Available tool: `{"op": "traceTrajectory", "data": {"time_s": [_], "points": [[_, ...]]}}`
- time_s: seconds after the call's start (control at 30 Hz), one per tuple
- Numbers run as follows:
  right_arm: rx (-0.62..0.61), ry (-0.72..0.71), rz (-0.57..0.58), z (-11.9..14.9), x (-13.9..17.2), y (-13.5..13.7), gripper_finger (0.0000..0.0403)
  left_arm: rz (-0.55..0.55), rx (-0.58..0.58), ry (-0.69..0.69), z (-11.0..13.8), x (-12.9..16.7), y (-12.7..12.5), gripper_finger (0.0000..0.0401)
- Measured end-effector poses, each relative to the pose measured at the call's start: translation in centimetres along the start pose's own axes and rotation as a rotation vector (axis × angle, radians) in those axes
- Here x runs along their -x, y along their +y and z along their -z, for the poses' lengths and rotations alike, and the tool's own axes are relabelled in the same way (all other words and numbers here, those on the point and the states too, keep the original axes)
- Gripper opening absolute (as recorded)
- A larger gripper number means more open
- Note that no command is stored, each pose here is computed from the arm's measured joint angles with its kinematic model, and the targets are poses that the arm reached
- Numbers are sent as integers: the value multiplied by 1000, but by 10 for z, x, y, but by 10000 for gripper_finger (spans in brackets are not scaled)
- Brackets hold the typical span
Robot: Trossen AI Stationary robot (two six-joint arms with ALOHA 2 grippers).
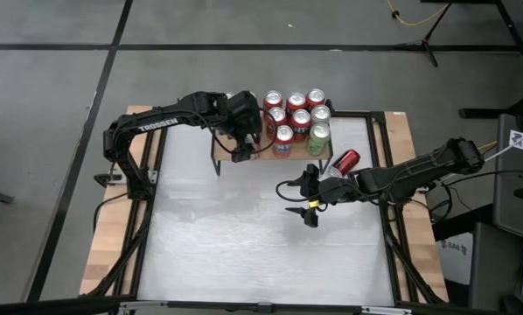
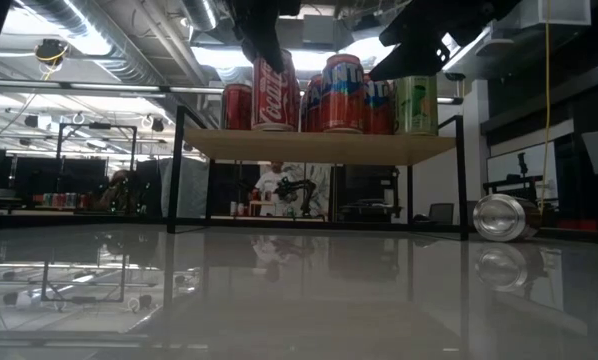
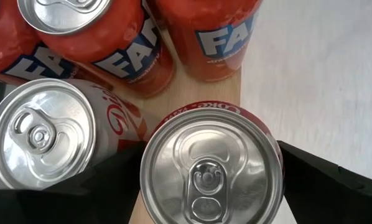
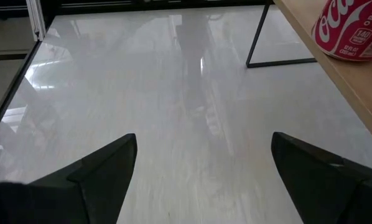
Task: Place canned beverage on shelf
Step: Put the red white soda can on the shelf aligned with the other red white soda can
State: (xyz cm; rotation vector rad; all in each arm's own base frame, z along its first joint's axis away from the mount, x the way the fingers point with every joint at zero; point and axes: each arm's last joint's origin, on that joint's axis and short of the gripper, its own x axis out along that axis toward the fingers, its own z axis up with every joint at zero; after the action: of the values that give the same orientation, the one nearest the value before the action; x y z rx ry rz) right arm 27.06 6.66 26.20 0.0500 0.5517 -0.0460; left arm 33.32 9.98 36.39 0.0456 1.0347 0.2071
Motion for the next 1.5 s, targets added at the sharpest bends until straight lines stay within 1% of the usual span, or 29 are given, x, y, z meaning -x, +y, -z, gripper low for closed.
{"op": "traceTrajectory", "data": {"time_s": [0.77, 0.87, 1.07, 1.37, 1.5], "points": [[0, 0, 0, 0, 0, 0, 360, 1, 0, 0, 0, 0, 0, 326], [0, 0, 0, 0, 0, 0, 360, 1, 0, -2, 0, 0, 0, 335], [0, 0, 0, 0, 0, 0, 360, 2, -1, -1, 0, 0, 0, 367], [0, 0, 0, 0, 0, 0, 360, 2, 0, 2, 0, 0, 0, 370], [0, 0, 0, 0, 0, 0, 360, 0, 1, -7, 1, 5, 0, 370]]}}
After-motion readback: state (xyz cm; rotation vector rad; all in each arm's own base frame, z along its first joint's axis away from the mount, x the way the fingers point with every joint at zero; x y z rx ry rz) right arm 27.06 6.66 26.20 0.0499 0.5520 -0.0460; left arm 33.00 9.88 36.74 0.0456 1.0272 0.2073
